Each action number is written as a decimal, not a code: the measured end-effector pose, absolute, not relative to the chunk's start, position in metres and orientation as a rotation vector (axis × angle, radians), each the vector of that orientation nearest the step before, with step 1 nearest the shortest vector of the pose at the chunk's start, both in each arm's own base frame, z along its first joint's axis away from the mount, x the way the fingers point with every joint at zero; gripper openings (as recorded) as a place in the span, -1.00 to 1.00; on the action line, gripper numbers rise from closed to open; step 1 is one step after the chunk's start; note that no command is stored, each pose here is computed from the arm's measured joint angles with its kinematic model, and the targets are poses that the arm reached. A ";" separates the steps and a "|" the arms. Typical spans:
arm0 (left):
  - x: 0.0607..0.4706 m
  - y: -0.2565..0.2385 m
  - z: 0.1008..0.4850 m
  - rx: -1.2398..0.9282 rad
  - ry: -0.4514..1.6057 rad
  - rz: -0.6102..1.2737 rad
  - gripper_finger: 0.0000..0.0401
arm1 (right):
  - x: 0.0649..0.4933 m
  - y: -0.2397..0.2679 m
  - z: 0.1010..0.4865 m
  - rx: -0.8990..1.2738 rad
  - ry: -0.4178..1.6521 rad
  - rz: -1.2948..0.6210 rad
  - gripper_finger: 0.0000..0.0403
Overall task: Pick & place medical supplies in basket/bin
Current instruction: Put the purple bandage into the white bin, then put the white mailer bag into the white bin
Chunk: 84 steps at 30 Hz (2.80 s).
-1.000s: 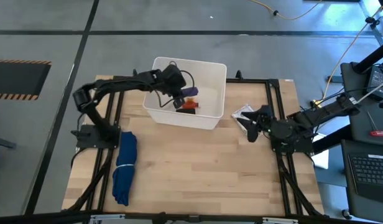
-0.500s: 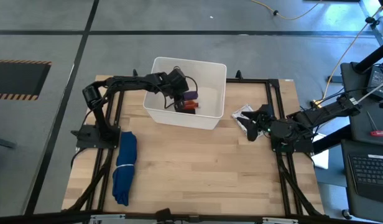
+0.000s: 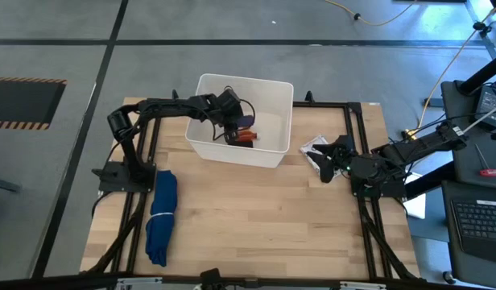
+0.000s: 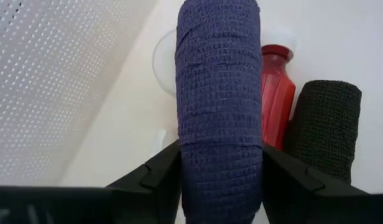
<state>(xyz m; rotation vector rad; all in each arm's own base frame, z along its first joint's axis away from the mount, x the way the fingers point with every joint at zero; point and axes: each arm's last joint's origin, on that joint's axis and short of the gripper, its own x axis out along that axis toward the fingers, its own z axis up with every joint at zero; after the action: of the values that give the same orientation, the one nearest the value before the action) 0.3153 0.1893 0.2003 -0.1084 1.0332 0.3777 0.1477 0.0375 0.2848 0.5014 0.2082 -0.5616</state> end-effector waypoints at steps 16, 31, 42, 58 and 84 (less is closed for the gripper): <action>0.322 0.197 0.231 -0.076 0.962 0.416 -0.04 | 0.148 0.038 0.285 0.527 0.210 -0.552 0.05; 0.329 0.190 0.371 -0.017 0.404 0.320 -0.05 | 0.150 0.036 0.288 0.510 0.182 -0.550 0.05; 0.315 0.152 0.431 -0.200 0.057 0.038 -0.05 | 0.144 0.002 0.327 0.504 0.260 -0.724 -0.06; 0.243 0.074 0.401 -0.264 -0.145 0.033 -0.07 | 0.147 -0.034 0.293 0.654 0.801 -0.939 -0.10; 0.226 0.020 0.356 -0.346 -0.118 0.006 -0.07 | 0.176 -0.103 0.228 0.624 1.316 -0.957 -0.10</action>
<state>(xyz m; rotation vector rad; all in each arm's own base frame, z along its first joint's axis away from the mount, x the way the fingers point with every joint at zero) 0.2261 0.0198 0.3560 -0.3458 -0.1183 0.0060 0.1757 -0.1031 0.2282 0.6245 1.3155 -0.9566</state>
